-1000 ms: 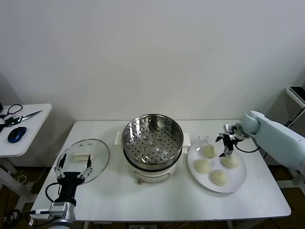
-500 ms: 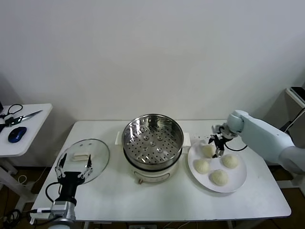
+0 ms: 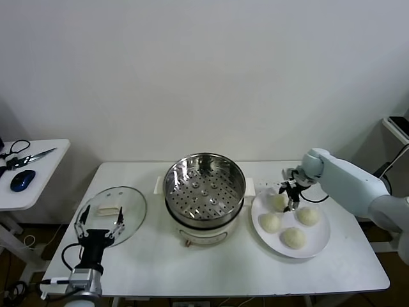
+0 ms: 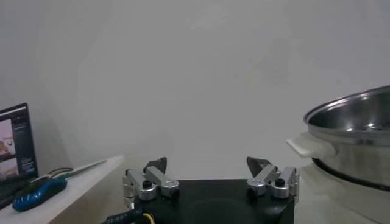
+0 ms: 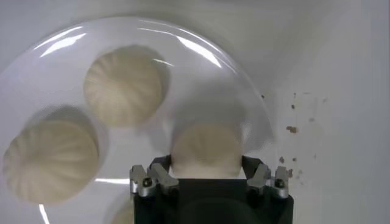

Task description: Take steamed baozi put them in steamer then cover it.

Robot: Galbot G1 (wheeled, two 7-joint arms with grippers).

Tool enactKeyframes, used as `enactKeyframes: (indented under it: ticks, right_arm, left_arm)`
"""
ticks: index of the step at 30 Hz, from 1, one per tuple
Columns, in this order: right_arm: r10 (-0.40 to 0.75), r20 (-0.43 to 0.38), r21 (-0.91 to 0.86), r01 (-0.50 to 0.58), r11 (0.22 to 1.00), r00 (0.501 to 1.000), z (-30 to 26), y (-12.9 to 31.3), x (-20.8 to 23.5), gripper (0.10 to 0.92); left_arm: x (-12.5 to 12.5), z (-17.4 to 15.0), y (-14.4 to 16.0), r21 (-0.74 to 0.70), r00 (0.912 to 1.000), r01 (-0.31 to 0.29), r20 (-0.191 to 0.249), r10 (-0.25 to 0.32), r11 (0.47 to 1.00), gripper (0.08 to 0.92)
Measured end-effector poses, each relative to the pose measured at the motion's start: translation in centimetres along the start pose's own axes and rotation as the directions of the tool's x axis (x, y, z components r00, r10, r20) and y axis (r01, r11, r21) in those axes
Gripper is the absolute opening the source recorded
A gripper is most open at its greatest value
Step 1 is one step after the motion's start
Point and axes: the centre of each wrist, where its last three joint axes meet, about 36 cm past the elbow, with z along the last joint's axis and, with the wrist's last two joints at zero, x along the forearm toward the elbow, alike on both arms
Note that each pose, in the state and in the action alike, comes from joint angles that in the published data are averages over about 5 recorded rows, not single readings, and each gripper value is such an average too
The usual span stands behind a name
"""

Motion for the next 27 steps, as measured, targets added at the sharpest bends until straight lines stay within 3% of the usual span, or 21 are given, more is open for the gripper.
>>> enactKeyframes:
  ticks: [7,15,22,27]
  right_arm:
    - [0.033,0.01,0.058,-0.033,0.998,0.999,-0.7,-1.4,3.1,0.727]
    - [0.098,0.002,0.292,-0.095,0.952,0.995,-5.0,-5.0,11.0,0.723]
    - [0.165,0.011,0.56,-0.142,0.816,0.986,-11.9,-7.1,18.8,0.729]
    - [0.18,0.028,0.721,-0.144,0.678,0.983,-17.8,-7.2,21.7,0.729]
  left_arm:
    - [0.2,0.0,0.0,-0.002,1.0,-0.004,-0.004,0.004,1.0,0.823]
    - [0.4,-0.1,0.2,-0.008,0.9999,-0.012,-0.004,0.012,1.0,0.823]
    - [0.5,-0.1,0.0,-0.008,0.9998,-0.019,-0.006,0.019,1.0,0.823]
    - [0.8,0.0,0.0,-0.008,0.9996,-0.028,-0.009,0.028,1.0,0.823]
